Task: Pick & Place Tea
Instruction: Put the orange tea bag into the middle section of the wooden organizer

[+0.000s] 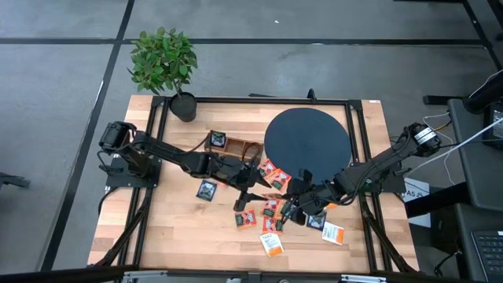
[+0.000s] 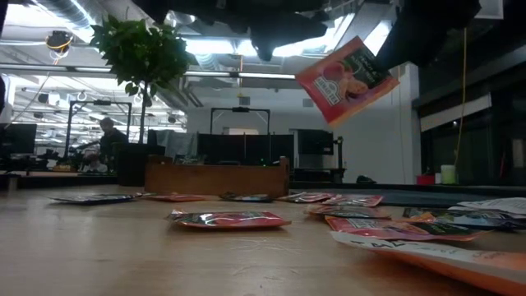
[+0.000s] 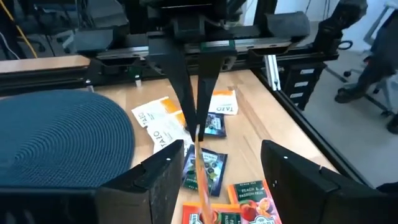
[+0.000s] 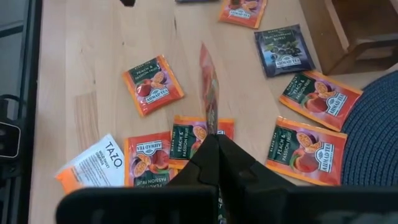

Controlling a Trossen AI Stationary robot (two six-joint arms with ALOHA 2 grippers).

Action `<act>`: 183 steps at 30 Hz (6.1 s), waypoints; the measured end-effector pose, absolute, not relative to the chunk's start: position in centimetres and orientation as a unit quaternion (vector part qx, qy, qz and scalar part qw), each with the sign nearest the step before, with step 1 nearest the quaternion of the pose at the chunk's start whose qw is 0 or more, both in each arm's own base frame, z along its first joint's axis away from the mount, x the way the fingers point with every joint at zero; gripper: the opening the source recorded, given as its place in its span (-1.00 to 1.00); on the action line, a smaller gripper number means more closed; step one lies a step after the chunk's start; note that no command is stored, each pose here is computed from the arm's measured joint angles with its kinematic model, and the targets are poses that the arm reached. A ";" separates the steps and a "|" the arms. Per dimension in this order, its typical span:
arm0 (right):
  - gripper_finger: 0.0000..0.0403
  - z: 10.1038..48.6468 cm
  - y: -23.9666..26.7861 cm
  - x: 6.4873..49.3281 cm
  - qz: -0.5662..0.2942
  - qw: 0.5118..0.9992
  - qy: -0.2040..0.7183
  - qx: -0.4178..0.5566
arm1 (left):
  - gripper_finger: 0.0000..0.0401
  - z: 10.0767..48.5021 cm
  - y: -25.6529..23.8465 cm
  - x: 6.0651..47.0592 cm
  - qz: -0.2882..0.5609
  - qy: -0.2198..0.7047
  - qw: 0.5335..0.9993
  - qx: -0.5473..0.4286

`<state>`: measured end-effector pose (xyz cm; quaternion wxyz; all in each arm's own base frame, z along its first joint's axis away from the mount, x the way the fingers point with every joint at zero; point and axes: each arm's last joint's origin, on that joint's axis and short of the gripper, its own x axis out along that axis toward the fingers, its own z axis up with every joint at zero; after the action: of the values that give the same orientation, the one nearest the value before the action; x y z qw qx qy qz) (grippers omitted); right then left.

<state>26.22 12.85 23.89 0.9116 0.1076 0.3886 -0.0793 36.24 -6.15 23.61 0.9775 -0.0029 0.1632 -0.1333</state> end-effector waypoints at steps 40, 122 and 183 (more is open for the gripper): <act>-1.00 23.7 12.7 26.0 -0.089 0.908 0.398 0.099 | -0.05 22.2 -6.2 40.5 -0.147 0.221 0.964 0.027; -0.96 21.1 18.7 26.9 -0.108 0.950 0.282 0.085 | -0.99 19.5 6.2 20.7 0.026 0.075 0.997 0.020; -0.95 17.0 13.1 34.2 -0.025 0.944 0.307 0.114 | -0.99 14.5 10.6 20.2 0.058 -0.051 0.997 0.001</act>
<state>34.21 13.12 16.96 0.9445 0.1136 0.3074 -0.0245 20.22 10.57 14.50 0.9970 0.0010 -0.0512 0.0581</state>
